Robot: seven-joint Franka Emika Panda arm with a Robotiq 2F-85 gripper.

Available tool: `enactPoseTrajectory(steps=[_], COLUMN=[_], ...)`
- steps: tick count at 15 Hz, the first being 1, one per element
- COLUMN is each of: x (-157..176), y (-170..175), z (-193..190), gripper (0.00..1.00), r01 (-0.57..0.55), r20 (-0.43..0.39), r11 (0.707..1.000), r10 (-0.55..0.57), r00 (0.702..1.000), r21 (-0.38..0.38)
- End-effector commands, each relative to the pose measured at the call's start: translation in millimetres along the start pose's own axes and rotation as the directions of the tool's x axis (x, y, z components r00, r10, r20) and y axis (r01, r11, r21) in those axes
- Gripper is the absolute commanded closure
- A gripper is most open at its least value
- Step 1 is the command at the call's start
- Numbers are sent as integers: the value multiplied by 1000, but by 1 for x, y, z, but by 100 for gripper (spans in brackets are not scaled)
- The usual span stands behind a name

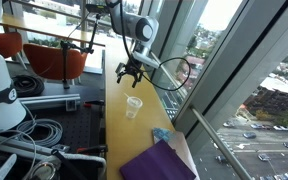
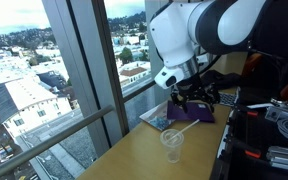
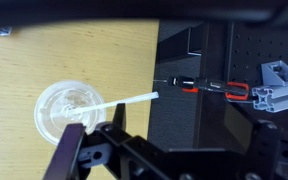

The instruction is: Put the straw inside the plastic cup

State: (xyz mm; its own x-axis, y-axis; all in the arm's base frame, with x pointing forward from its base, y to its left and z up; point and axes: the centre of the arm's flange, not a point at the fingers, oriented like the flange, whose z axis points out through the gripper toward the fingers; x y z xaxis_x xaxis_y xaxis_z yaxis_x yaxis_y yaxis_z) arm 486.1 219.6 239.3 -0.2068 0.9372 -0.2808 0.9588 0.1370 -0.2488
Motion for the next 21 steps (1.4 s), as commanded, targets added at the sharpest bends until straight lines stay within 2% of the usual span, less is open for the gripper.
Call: enactPoseTrajectory(steps=[1, 7, 15, 21], x=[-14, -16, -3, 13], y=[3, 24, 49, 62], z=[-1, 20, 55, 64], gripper=[0, 0, 0, 0], r01=[65, 218, 295, 327], r20=[8, -13, -13, 11], r11=[997, 976, 955, 945], r10=[-65, -218, -295, -327], r00=[998, 976, 956, 945], r21=[-39, -7, 18, 7])
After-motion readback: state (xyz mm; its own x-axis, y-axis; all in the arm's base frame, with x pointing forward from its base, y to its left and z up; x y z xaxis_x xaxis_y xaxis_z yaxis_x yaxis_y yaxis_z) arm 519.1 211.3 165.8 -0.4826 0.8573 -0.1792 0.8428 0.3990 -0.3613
